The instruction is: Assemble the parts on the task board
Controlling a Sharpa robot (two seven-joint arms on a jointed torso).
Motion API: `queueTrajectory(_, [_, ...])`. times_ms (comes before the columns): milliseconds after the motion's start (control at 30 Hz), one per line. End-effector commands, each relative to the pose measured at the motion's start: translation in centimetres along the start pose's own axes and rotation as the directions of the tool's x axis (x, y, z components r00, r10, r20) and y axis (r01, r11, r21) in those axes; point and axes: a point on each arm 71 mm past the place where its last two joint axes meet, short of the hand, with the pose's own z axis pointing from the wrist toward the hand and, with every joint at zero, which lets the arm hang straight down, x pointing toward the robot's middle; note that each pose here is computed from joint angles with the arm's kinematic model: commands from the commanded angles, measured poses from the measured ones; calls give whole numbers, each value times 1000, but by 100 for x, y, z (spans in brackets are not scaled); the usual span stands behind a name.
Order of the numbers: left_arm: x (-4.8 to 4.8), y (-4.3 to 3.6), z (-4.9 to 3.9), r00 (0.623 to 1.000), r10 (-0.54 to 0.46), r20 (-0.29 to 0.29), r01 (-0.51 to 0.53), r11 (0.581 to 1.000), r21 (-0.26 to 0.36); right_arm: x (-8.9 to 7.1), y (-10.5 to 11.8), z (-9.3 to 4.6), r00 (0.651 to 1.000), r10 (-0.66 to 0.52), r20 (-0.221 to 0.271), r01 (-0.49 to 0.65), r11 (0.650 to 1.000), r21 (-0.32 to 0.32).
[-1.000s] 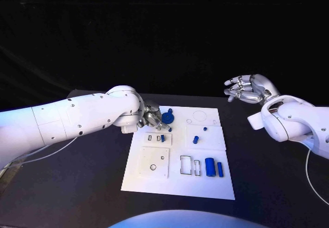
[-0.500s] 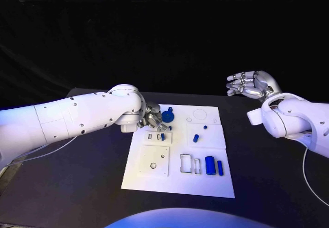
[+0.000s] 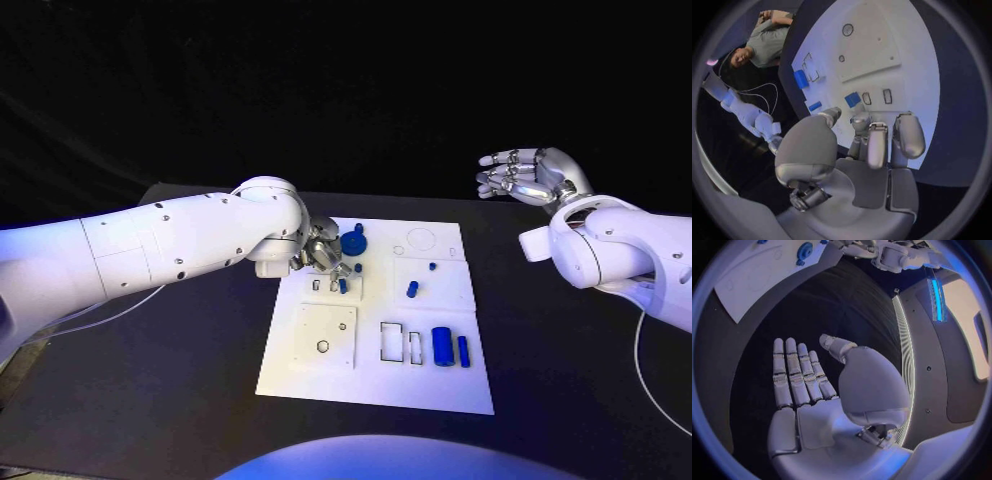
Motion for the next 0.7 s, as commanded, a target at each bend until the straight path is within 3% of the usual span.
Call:
queueTrajectory(33, [22, -20, 6, 999, 21, -26, -21, 1000, 0, 7, -1, -1, 1000, 13, 3, -13, 1000, -9])
queueTrajectory(700, [70, -51, 67, 998, 31, -50, -32, 999, -4, 46, -30, -6, 1000, 19, -6, -19, 1000, 8])
